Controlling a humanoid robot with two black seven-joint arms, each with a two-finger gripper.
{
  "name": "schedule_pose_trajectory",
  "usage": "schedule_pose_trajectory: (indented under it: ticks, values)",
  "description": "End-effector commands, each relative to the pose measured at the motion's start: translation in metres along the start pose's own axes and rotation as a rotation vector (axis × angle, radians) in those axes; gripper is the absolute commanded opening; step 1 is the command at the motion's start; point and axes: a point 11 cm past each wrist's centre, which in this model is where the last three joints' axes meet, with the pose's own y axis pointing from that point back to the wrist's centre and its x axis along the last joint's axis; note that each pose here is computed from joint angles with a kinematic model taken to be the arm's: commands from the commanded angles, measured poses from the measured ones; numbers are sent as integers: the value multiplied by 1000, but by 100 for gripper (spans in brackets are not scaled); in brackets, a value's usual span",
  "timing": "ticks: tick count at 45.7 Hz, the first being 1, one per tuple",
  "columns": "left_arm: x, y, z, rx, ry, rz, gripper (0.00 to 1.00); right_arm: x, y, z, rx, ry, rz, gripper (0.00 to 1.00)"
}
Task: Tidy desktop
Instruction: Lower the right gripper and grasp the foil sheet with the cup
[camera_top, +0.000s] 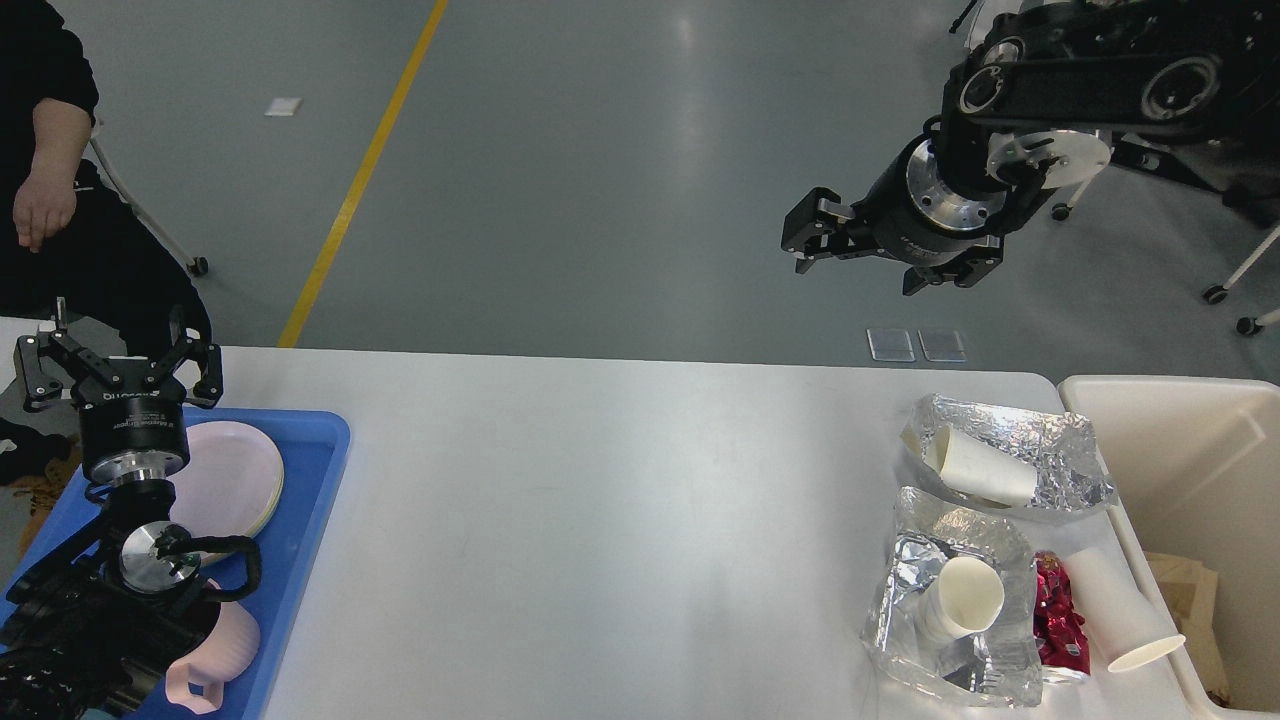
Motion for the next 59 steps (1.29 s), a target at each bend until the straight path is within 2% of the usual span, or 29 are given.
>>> schedule_pose_trajectory:
  ticks: [1,12,24,41,59]
  values:
    - [0,0,0,0,0,0,96,-9,-2,-14,0,52,-32,100]
    - [0,0,0,0,0,0,96,-95,-92,-24,-66,117,-213,100]
    - [0,0,0,0,0,0,96,-151,-145,-12,-99,73,-272,100]
    - [0,0,0,0,0,0,96,-186,-171,4,-131,36,-309,100]
    - [0,0,0,0,0,0,96,-209,-191,51,-232,-3,-323,100]
